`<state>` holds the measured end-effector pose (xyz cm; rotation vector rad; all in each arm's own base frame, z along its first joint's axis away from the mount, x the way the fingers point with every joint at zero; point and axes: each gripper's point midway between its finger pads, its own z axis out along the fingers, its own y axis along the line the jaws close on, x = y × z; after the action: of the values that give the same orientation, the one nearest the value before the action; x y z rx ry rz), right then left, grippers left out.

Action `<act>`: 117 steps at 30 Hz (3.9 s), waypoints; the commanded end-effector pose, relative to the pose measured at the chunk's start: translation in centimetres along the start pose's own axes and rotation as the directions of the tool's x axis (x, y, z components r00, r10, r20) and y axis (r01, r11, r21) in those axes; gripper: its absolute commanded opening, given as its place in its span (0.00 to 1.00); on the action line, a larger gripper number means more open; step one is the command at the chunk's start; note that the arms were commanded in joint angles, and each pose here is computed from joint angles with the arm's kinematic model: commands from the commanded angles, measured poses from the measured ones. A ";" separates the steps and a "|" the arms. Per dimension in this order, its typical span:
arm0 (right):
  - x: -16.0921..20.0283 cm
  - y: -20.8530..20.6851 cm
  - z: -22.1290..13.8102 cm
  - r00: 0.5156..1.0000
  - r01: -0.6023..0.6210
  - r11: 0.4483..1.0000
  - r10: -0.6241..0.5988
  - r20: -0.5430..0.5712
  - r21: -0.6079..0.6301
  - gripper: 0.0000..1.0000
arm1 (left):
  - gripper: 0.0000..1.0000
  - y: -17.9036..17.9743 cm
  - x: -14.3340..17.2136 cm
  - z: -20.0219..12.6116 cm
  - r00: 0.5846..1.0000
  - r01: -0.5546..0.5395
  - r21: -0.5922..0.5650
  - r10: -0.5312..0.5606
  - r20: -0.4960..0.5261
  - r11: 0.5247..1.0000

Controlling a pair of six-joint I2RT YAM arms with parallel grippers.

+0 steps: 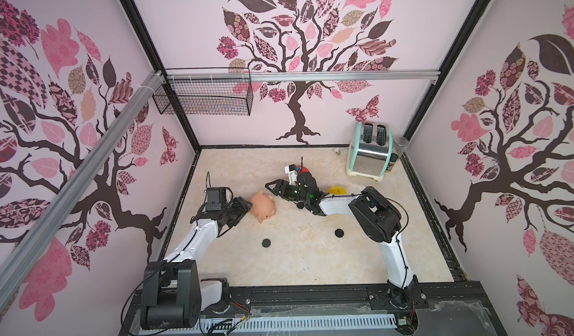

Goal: Close piggy banks
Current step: Turn over the piggy bank at the center of the board, then adjust the piggy bank at the center of the board.

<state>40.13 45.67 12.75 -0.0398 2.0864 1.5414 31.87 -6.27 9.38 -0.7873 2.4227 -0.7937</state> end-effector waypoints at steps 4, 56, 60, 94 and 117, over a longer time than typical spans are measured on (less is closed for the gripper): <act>-0.1 3.2 1.0 1.000 0.024 0.995 -0.024 -0.004 -0.102 0.75 | 0.58 0.9 0.6 0.7 1.000 -0.008 -0.018 0.008 -0.029 1.000; 4.1 9.7 1.5 0.990 -0.027 0.975 -0.005 -0.142 -0.219 0.73 | 0.58 2.0 1.8 2.4 0.996 -0.016 -0.054 0.011 -0.088 0.998; 4.3 9.4 1.8 0.988 -0.033 0.979 0.002 -0.152 -0.200 0.73 | 0.59 2.2 1.8 2.4 0.996 -0.015 -0.065 0.010 -0.086 0.998; 5.4 3.7 -9.3 0.920 0.362 0.867 -0.274 -0.279 0.343 0.79 | 0.60 -5.9 -6.1 -2.7 0.986 -0.169 0.034 0.169 0.003 0.985; 11.3 0.7 -6.6 0.876 0.413 0.828 -0.247 -0.414 0.379 0.82 | 0.55 -6.4 -6.4 4.4 0.945 -0.241 -0.031 0.227 -0.233 0.970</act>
<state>27.30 42.56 9.03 -0.5056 2.5256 0.8558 41.93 -7.79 12.37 -0.4750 2.6483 -0.7661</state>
